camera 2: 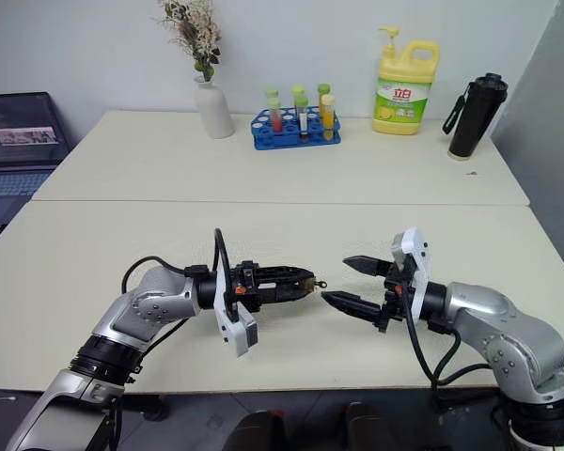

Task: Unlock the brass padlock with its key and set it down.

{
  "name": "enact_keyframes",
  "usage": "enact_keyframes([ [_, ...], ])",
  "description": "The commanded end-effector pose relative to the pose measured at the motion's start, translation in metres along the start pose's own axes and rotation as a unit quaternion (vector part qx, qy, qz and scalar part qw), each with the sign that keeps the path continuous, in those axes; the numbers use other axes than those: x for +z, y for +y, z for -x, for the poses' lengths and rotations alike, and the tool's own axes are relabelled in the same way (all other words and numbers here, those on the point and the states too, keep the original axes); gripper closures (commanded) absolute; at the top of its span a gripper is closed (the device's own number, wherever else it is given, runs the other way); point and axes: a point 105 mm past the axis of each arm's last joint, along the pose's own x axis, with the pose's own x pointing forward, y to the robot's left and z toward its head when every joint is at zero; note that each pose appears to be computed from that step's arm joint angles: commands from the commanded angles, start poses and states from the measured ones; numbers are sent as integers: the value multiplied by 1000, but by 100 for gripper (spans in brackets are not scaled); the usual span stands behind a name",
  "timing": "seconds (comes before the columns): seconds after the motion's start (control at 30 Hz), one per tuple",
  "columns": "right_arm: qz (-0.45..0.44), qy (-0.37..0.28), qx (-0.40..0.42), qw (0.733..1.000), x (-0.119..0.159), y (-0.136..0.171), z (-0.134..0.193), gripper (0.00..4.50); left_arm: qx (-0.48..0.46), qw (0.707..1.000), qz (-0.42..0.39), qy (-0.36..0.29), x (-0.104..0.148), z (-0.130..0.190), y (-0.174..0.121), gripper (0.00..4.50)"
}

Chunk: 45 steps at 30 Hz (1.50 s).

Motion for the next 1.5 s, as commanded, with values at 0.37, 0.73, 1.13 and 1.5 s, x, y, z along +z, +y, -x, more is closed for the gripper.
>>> enact_keyframes([
  [0.37,-38,-4,62,997,5,7,-12,0,40,999,-25,0,6,1,10,353],
  [0.73,-48,3,87,995,6,11,-15,219,49,998,-26,-1,10,1,10,353],
  [1.13,-62,10,109,992,8,17,-13,450,48,998,-30,1,13,0,9,353],
  [1.5,-156,24,141,977,12,15,-12,450,46,998,-45,-5,13,1,7,353],
])
